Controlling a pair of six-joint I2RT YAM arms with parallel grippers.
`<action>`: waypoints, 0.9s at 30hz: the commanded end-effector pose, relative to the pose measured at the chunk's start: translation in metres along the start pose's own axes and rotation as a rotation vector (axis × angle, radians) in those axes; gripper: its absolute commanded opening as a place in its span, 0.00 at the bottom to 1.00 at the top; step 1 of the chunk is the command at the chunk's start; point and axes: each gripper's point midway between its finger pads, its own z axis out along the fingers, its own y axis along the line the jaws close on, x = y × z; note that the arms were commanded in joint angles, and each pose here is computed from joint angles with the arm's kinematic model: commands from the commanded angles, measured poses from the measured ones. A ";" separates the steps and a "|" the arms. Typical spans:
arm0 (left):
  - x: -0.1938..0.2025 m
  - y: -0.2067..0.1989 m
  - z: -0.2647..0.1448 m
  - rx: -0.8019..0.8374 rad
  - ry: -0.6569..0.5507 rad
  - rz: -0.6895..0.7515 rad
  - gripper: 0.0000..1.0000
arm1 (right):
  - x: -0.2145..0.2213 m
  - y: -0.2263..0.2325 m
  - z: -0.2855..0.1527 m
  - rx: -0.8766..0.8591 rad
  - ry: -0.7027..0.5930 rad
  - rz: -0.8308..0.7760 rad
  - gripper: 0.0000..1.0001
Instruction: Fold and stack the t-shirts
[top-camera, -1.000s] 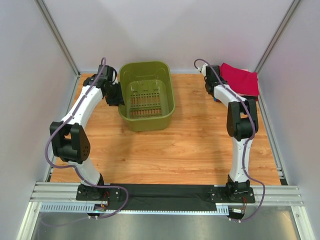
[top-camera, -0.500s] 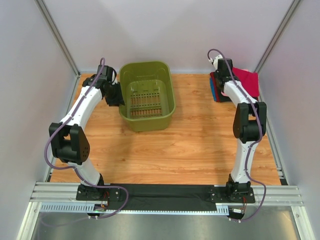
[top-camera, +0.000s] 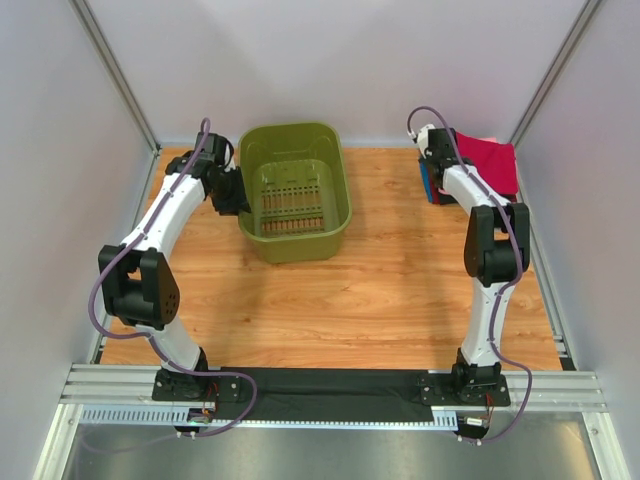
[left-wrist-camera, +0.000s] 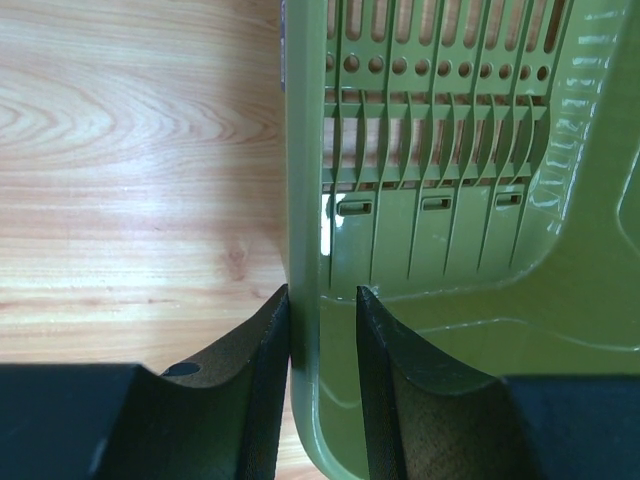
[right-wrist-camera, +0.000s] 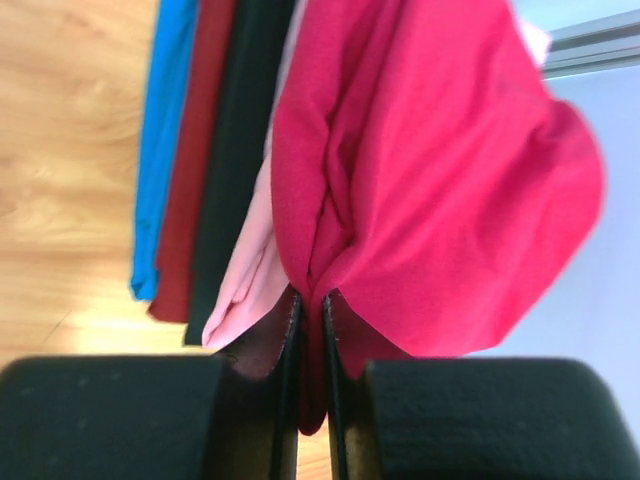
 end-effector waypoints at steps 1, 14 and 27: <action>-0.007 -0.013 -0.019 0.058 -0.054 -0.013 0.38 | -0.004 0.013 -0.012 -0.048 -0.003 0.018 0.14; -0.009 -0.022 -0.035 0.098 -0.085 -0.041 0.39 | -0.028 0.002 -0.073 -0.237 -0.082 0.232 0.37; -0.003 -0.021 -0.035 0.103 -0.085 -0.074 0.39 | -0.019 -0.021 -0.028 -0.247 -0.018 0.489 0.14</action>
